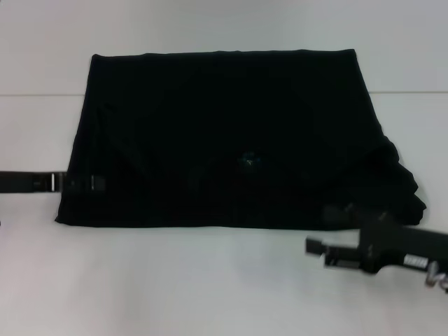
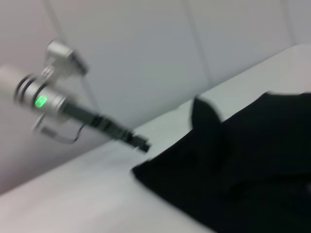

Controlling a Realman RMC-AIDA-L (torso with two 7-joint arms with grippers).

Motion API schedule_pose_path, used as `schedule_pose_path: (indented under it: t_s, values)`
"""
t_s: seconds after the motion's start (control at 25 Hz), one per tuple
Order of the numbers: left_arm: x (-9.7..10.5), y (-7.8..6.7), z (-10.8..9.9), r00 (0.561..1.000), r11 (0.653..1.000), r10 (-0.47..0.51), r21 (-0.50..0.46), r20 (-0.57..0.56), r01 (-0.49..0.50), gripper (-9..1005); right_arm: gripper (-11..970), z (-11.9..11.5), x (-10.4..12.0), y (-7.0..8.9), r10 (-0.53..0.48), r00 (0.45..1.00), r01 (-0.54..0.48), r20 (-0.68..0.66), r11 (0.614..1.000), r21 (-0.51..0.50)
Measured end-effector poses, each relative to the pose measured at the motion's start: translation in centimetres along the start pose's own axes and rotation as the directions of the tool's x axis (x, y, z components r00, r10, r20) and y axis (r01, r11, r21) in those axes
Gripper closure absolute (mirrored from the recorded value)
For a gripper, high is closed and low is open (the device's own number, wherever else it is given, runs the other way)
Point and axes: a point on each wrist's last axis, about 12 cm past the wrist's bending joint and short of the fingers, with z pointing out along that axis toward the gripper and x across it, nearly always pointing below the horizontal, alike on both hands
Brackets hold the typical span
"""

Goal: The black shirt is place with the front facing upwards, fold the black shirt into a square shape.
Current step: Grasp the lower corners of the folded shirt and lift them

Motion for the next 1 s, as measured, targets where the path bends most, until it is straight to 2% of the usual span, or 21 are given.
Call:
schedule_pose_path:
  t_s: [0.24, 0.56, 1.0]
  values:
    - [0.2, -0.1, 0.5, 0.999, 1.0, 0.009, -0.018, -0.038, -0.01, 329, 17, 0.9, 1.0, 0.9, -0.069, 0.997, 0.067, -0.04, 0.997, -0.041]
    - [0.1, 0.7, 0.6, 1.0, 0.996, 0.005, -0.09, -0.024, -0.008, 328, 16, 1.3, 1.0, 1.0, -0.071, 0.996, 0.067, -0.056, 0.996, -0.061]
    - [0.7, 0.8, 0.9, 0.999, 0.994, -0.007, -0.11, -0.041, 0.003, 328, 16, 1.3, 1.1, 1.1, -0.066, 0.996, 0.063, -0.057, 0.996, -0.06]
